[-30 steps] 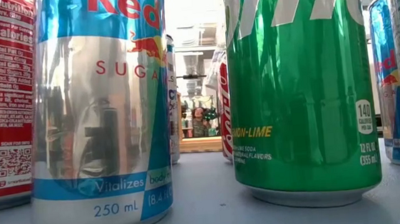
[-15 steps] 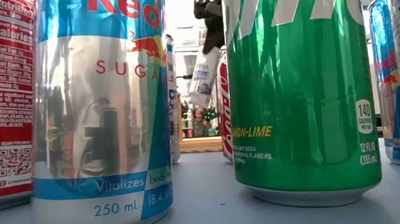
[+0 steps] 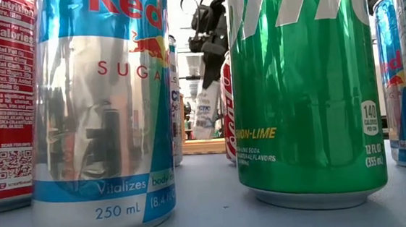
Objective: Place canned beverage on shelf
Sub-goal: Put the white blue soda can on the shelf
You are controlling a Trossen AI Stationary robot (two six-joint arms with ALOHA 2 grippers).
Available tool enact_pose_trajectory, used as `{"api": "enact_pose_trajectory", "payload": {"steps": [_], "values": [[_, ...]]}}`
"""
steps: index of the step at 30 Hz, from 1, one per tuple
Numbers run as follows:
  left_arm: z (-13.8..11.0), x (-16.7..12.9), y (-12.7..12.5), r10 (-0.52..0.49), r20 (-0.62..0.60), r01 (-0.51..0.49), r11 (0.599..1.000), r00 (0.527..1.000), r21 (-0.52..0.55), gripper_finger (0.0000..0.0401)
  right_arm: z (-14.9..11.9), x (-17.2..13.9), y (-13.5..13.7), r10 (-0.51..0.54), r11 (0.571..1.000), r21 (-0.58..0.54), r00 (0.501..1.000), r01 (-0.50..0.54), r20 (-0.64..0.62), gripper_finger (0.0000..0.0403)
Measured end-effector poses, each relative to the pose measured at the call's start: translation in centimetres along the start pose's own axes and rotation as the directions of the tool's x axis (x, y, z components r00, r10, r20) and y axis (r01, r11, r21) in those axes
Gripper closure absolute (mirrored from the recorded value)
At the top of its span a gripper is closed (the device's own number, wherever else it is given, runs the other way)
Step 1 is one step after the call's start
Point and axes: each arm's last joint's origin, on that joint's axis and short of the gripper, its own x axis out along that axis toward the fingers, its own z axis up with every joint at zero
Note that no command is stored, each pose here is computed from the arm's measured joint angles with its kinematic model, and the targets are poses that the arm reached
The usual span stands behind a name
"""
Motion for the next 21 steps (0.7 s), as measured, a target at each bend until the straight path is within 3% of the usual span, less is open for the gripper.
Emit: {"api": "enact_pose_trajectory", "payload": {"steps": [9,21], "values": [[0.0,0.0,0.0,0.003,-0.001,-0.003,1.0,1.0,-0.012,0.006,0.5,1.7,-0.3,-0.003,0.999,-0.035,1.0,0.004,0.01,0.0155],[0.0,0.0,0.0,0.014,-0.005,-0.014,1.0,1.0,-0.008,0.006,0.6,1.8,-0.6,-0.012,0.999,-0.034,1.0,0.013,0.025,0.0152]]}}
